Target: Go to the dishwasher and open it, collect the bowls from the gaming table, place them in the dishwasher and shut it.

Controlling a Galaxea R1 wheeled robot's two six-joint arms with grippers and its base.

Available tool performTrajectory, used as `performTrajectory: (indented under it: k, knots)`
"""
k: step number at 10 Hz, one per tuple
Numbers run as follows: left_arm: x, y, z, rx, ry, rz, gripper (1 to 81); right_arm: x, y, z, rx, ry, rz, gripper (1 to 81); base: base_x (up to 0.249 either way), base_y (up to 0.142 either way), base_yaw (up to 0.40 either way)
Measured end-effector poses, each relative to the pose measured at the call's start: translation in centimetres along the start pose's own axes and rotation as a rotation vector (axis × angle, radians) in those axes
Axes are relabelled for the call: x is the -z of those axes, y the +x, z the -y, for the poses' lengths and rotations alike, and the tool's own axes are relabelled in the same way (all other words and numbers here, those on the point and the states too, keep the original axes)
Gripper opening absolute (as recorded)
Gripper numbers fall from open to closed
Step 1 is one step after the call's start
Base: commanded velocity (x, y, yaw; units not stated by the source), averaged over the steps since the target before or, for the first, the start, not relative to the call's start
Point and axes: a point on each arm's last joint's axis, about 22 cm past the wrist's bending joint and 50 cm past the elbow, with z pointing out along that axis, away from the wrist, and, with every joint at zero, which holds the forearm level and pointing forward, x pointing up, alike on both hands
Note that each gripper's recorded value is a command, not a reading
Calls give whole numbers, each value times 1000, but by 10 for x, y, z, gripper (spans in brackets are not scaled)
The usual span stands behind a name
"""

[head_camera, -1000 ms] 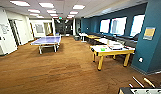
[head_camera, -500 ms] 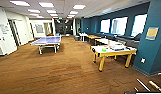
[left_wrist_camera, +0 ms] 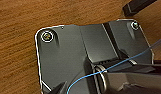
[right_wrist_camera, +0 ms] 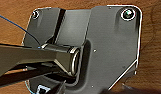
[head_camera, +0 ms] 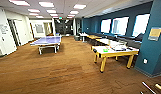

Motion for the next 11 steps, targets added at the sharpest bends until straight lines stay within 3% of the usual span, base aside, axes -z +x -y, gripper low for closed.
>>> performTrajectory:
  k: [11]
  knots:
    - [0, 0, -1, 0, -1, 0, 811, 0, 0, 0, 0, 0, 0, 811, 116, 0, 0]
